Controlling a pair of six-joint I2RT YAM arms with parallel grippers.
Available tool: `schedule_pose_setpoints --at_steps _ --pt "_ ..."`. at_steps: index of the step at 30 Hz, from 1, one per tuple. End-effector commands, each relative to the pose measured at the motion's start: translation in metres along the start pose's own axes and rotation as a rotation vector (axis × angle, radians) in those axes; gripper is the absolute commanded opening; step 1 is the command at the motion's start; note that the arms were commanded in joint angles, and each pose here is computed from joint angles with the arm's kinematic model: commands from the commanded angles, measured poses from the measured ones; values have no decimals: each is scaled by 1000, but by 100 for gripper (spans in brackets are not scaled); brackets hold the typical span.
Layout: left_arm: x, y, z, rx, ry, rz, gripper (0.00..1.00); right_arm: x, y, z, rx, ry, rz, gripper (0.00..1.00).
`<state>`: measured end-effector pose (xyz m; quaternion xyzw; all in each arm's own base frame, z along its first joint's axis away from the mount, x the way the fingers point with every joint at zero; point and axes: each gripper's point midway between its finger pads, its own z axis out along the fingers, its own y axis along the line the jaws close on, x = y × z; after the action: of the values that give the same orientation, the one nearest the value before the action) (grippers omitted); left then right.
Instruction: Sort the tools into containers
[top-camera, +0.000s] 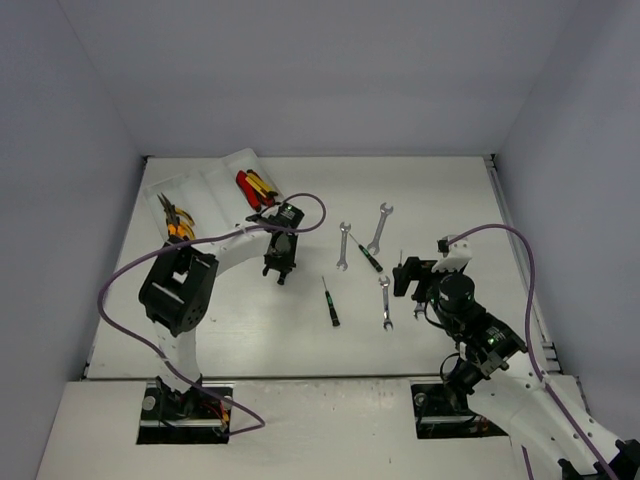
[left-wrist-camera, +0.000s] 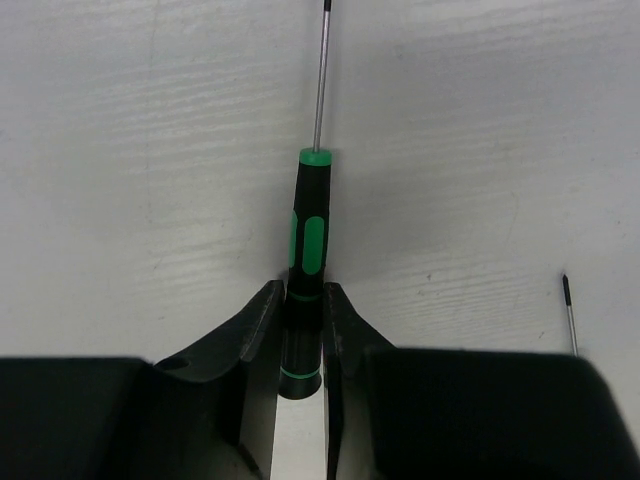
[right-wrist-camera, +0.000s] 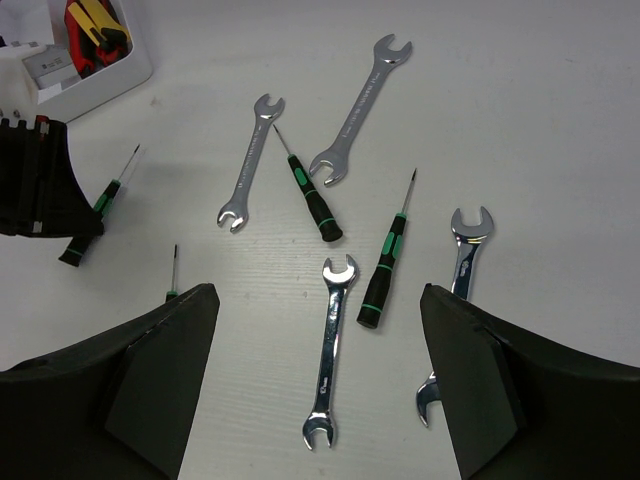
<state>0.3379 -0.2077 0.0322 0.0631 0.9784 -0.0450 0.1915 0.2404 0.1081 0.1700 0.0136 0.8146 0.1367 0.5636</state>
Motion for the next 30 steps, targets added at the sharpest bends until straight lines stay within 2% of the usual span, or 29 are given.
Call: schedule_pose_setpoints --at_steps 1,7,11,18,22,24,30 --pt "-45 12 -53 10 -180 -82 0 -13 5 2 -12 -46 23 80" --pt "-90 57 -86 -25 -313 -239 0 -15 4 1 -13 -53 26 80" --pt "-124 113 -89 -50 -417 -423 0 -15 4 1 -10 -53 27 80" --pt "-169 200 -67 -157 -463 -613 0 -13 4 3 -7 -44 21 80" --pt "-185 229 -52 -217 -465 -633 1 -13 5 3 -12 -42 21 80" --pt "-188 239 -42 -238 -431 -644 7 -13 5 3 -11 -43 23 80" --pt "-196 262 -47 -263 -452 -696 31 -12 4 4 -3 -38 18 80"
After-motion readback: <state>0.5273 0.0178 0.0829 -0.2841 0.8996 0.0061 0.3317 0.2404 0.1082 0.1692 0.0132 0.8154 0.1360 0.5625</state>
